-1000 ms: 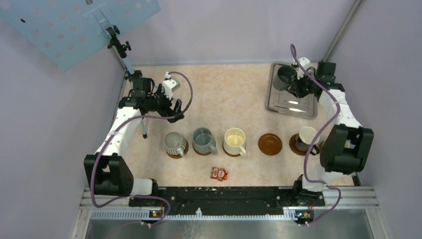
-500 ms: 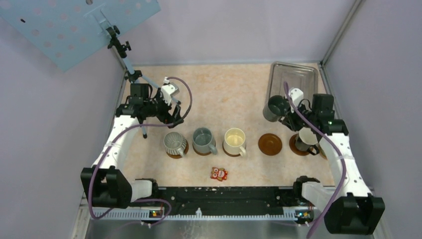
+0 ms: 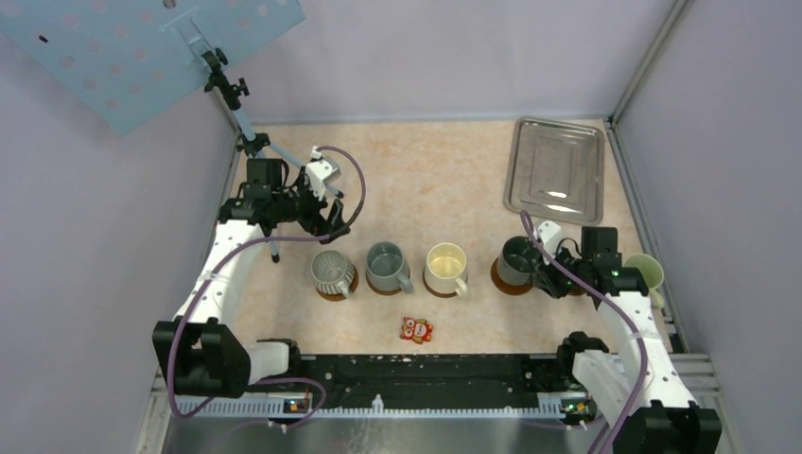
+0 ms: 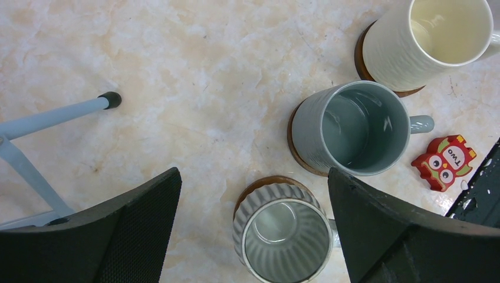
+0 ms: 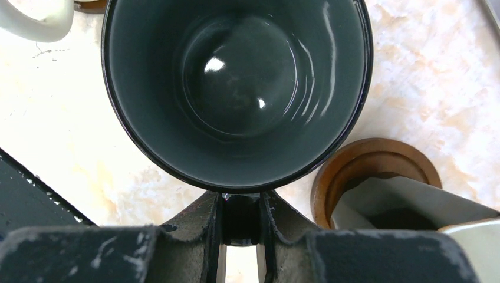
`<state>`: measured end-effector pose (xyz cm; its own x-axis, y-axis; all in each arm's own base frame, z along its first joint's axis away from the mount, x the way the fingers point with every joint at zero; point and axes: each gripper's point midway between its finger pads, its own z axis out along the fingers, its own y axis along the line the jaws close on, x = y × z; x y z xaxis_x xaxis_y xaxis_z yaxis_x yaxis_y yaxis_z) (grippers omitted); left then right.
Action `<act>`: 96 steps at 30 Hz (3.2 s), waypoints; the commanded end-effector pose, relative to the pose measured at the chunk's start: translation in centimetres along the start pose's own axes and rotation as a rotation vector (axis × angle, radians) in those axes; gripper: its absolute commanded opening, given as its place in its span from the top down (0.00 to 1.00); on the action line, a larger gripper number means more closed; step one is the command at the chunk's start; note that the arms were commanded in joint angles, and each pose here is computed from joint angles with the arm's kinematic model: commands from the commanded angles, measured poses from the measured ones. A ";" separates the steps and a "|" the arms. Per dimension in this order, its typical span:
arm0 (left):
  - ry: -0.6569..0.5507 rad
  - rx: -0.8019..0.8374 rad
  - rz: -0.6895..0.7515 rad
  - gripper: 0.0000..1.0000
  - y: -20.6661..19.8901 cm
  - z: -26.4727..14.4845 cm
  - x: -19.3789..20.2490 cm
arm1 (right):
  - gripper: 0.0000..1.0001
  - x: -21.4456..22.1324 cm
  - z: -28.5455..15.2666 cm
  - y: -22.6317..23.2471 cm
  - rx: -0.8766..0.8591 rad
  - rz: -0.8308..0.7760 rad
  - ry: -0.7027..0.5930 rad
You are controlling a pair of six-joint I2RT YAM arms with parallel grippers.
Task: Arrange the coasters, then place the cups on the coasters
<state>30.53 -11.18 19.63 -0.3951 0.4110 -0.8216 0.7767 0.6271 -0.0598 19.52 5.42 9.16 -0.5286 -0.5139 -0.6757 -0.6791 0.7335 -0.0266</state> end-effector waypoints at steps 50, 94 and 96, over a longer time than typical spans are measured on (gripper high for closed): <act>-0.032 0.001 -0.004 0.01 -0.3 0.0 -0.5 | 0.51 0.4 0.2 4.0 -0.250 -0.217 -0.018; 0.079 -0.038 -0.081 0.01 1.2 -0.1 0.1 | 0.33 -13.1 -4.6 -1.6 -0.048 -0.110 -0.225; 0.115 -0.040 -0.114 0.01 1.5 0.1 0.4 | 0.33 -14.2 -4.3 -2.5 -0.041 -0.089 -0.229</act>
<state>30.84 -10.41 18.68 -0.4897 0.4122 -0.7683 0.7325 0.6724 -0.1062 23.47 7.94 18.52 -0.3901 -0.5164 -0.7623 -0.7578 0.6503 -0.0527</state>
